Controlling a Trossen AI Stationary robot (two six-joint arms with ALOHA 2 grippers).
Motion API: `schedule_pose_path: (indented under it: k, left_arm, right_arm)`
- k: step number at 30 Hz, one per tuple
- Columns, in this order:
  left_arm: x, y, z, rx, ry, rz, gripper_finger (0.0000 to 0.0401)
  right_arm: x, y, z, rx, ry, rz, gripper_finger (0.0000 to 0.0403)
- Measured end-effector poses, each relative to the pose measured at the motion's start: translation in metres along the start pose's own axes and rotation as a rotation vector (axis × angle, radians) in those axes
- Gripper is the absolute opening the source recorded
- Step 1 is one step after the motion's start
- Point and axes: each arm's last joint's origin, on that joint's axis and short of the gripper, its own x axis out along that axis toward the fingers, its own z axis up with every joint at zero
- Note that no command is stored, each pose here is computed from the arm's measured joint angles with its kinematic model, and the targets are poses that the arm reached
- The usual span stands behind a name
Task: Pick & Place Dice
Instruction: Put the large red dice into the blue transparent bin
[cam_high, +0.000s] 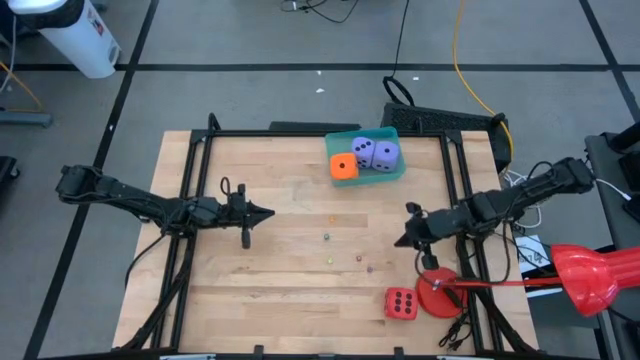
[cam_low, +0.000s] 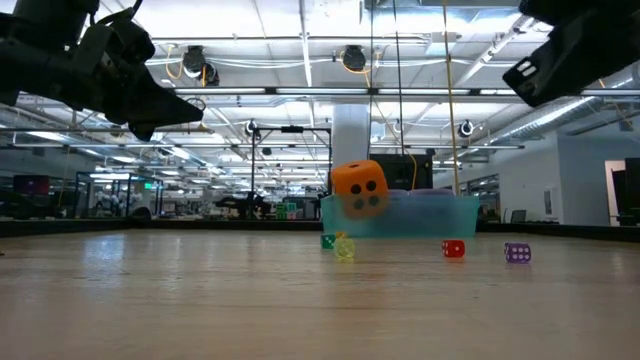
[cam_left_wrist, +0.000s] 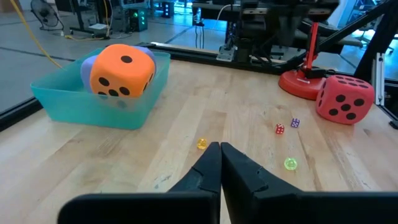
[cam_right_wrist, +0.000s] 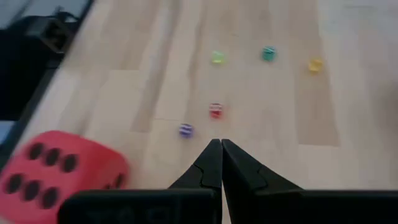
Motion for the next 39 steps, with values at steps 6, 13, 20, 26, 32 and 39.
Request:
schedule_pose_path:
  k: [6, 13, 20, 26, 32, 39]
  left_arm:
    - [0.0, 0.0, 0.0, -0.071, -0.001, 0.0, 0.0027]
    - [0.0, 0.001, -0.002, -0.044, 0.018, 0.027, 0.0009]
    - [0.0, 0.002, -0.004, -0.061, 0.035, 0.041, 0.0014]
    - [0.0, 0.004, -0.006, -0.113, 0.037, 0.117, 0.0023]
    - [0.0, 0.009, -0.009, -0.216, 0.049, 0.205, 0.0004]
    - [-0.001, 0.009, -0.012, -0.237, 0.077, 0.203, 0.0026]
  right_arm:
    - [-0.002, 0.021, 0.003, -0.038, -0.011, 0.091, 0.0]
    - [-0.002, 0.051, 0.012, -0.075, 0.017, 0.153, 0.0]
    - [0.001, 0.087, 0.021, -0.176, 0.018, 0.123, 0.0]
    - [0.019, 0.101, 0.01, -0.223, 0.111, 0.12, 0.0]
    - [0.039, 0.107, 0.012, -0.069, 0.167, 0.025, 0.0]
    - [0.056, 0.135, 0.016, 0.063, 0.294, 0.07, 0.0]
